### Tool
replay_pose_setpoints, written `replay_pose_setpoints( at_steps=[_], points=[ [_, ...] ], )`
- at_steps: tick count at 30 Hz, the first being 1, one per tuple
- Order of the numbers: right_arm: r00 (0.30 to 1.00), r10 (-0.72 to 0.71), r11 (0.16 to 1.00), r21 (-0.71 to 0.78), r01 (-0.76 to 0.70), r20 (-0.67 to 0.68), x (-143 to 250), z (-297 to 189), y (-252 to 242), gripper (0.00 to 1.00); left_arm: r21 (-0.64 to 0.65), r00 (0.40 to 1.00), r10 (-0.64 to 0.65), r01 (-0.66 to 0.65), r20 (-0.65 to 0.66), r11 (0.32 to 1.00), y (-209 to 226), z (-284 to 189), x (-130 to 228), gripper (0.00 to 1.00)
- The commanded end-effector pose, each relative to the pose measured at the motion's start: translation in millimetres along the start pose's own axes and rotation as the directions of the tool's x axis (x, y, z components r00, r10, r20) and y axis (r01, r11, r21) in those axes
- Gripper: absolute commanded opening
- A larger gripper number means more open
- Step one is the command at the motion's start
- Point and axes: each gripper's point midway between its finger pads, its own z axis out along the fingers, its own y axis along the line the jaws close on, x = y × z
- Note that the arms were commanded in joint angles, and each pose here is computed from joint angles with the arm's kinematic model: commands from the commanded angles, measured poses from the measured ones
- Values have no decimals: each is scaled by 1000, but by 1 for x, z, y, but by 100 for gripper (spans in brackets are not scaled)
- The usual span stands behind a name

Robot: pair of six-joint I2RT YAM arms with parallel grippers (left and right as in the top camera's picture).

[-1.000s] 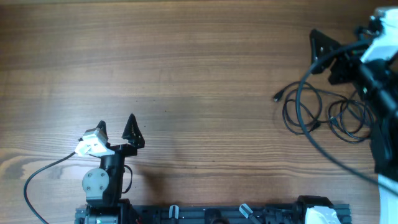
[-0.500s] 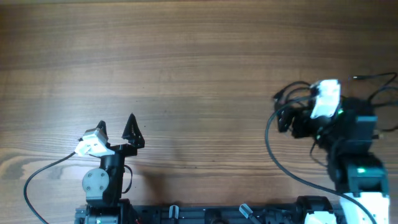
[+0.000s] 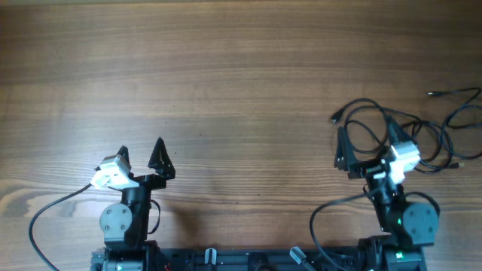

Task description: Untangle cables

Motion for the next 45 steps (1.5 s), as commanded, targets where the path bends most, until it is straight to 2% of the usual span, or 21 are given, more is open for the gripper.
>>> replay_pose_setpoints(
  at_steps=[1, 5, 8, 12, 45],
  points=[
    [994, -27, 998, 63, 21, 106, -14, -14, -8, 100, -7, 1000, 15, -15, 1, 1000, 1, 0, 0, 100],
    [994, -39, 997, 64, 32, 98, -3, -21, -7, 100, -7, 1000, 15, -15, 1, 1000, 1, 0, 0, 100],
    [1000, -18, 999, 51, 18, -13, 25, -20, -6, 100, -8, 1000, 15, -15, 1, 1000, 1, 0, 0, 100],
    [980, 13, 997, 72, 2, -199, 82, -25, -11, 100, -7, 1000, 15, -15, 1, 1000, 1, 0, 0, 100],
    [981, 12, 997, 73, 2, -195, 81, -24, -11, 100, -7, 1000, 15, -15, 1, 1000, 1, 0, 0, 100]
  ],
)
